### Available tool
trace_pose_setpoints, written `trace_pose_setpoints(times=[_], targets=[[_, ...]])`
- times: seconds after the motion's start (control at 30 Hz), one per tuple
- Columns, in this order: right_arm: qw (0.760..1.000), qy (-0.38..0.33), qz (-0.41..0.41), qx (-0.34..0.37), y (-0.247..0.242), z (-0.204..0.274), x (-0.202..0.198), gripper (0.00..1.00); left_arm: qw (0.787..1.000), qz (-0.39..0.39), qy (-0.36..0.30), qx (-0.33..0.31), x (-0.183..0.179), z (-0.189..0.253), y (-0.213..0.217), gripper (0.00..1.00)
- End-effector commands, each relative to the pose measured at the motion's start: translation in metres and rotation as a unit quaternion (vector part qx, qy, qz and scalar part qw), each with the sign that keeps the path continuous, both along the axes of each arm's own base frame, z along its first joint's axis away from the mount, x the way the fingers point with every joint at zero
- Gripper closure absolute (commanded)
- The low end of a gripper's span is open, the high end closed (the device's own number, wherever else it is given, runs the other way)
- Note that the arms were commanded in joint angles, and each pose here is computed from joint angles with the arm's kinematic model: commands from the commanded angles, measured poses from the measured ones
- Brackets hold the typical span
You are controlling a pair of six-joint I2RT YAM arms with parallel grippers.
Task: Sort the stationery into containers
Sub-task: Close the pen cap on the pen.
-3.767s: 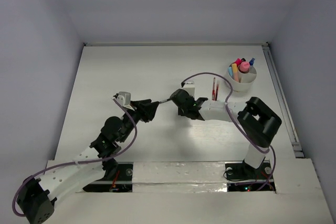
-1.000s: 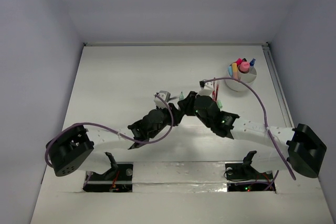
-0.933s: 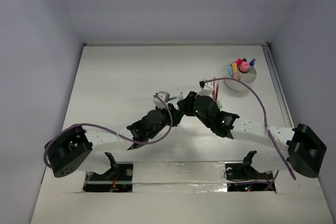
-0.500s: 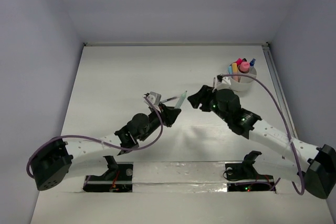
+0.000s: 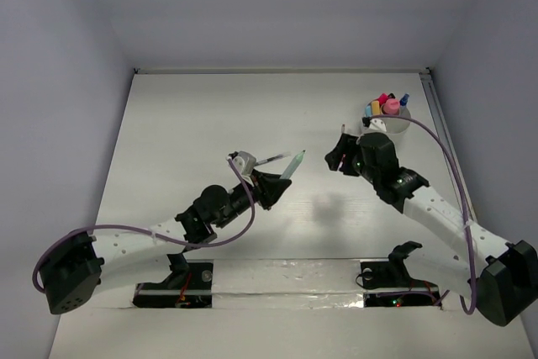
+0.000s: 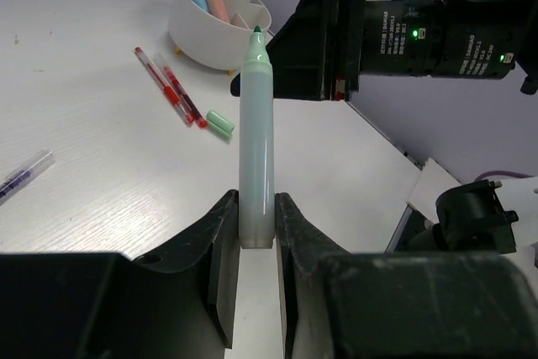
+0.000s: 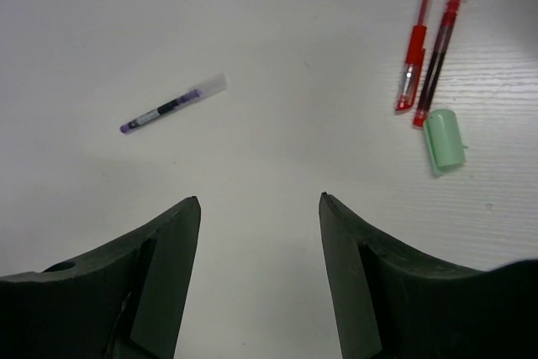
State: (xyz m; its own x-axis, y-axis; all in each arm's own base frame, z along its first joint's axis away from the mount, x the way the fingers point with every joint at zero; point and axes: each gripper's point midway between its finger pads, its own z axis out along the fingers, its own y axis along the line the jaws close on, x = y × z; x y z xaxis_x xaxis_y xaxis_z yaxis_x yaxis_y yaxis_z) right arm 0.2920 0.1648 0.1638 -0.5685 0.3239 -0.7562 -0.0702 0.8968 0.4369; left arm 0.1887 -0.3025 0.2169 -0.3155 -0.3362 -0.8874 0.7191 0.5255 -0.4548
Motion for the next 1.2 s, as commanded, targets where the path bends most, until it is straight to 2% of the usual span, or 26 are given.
trace_pose_setpoints(times=[0.0,0.1,0.3,0.67,0.87,1.17], targets=[[0.998,-0.004,-0.020,-0.056,-0.018,0.009,0.008,0.36,0.999,-0.009,-0.026,-0.030,-0.004,0.019,0.002,1.00],[0.994,0.035,-0.044,-0.092,-0.038,-0.018,0.014,0.41,0.999,-0.017,-0.029,-0.031,-0.007,0.021,0.002,1.00],[0.982,0.113,-0.069,-0.136,-0.073,-0.068,0.025,0.42,0.998,-0.023,-0.052,-0.037,-0.011,0.042,0.008,1.00],[0.967,0.166,-0.045,-0.187,-0.073,-0.091,0.053,0.43,0.997,-0.035,-0.058,-0.038,-0.016,0.038,0.014,1.00],[0.954,0.192,-0.052,-0.226,-0.084,-0.099,0.064,0.48,0.997,-0.030,-0.057,-0.037,-0.015,0.037,0.018,1.00],[0.937,0.240,-0.013,-0.253,-0.081,-0.118,0.062,0.55,0.998,-0.020,-0.056,-0.037,-0.011,0.037,0.023,1.00]])
